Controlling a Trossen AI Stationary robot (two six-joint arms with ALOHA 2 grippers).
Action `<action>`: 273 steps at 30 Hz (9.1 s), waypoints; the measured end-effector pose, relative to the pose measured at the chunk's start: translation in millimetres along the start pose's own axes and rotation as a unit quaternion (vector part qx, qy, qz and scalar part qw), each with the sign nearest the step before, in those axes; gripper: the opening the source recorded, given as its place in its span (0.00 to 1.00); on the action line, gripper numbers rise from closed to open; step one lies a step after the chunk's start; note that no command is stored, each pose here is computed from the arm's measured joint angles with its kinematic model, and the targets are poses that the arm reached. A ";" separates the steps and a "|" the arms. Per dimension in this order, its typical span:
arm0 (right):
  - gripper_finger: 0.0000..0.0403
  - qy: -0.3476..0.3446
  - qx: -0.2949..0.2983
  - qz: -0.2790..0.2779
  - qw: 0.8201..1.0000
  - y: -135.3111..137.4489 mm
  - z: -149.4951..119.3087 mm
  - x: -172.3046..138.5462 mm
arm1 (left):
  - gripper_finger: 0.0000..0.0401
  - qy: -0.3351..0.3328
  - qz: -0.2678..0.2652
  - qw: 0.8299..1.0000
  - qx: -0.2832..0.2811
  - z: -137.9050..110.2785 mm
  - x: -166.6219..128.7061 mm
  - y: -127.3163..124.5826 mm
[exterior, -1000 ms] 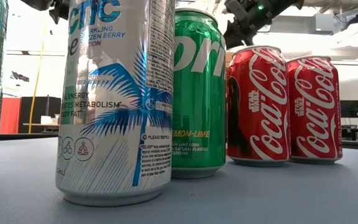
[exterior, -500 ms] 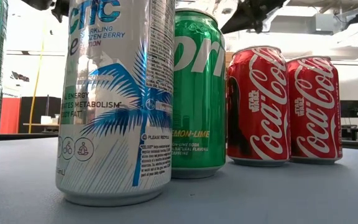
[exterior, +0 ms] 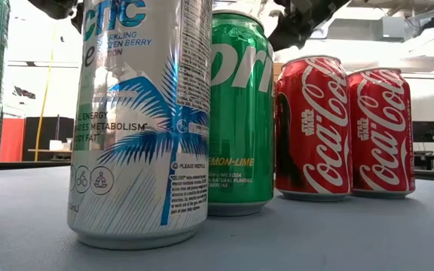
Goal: Place canned beverage on shelf
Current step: Put the top center white blue soda can on the shelf, then adjust the soda cans on the shelf
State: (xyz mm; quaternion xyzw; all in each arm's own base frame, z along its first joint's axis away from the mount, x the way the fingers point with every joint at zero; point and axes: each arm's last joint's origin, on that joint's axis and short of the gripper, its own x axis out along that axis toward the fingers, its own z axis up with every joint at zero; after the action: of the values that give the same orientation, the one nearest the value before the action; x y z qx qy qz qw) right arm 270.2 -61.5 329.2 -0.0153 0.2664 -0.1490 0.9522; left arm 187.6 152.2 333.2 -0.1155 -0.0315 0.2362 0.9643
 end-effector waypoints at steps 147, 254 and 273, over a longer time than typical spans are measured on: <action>0.00 -0.002 0.012 -0.030 0.999 -19.0 -29.7 17.8 | 0.36 0.024 -0.010 0.974 0.225 2.4 31.6 -62.7; 0.00 0.024 0.049 -0.010 0.998 -29.4 -36.3 16.5 | 0.13 0.261 0.071 0.852 0.448 51.7 74.8 -80.4; 0.00 -0.072 -0.008 0.047 0.996 -36.2 -7.1 -22.7 | 0.25 0.158 0.045 0.942 0.294 93.6 24.6 -98.7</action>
State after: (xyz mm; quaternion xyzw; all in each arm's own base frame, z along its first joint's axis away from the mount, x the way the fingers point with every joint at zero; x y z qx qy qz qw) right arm 238.1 -89.1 338.4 -0.0214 0.1988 -0.1003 0.9746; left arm 242.9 98.0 447.7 0.1355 0.1973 0.2569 0.9363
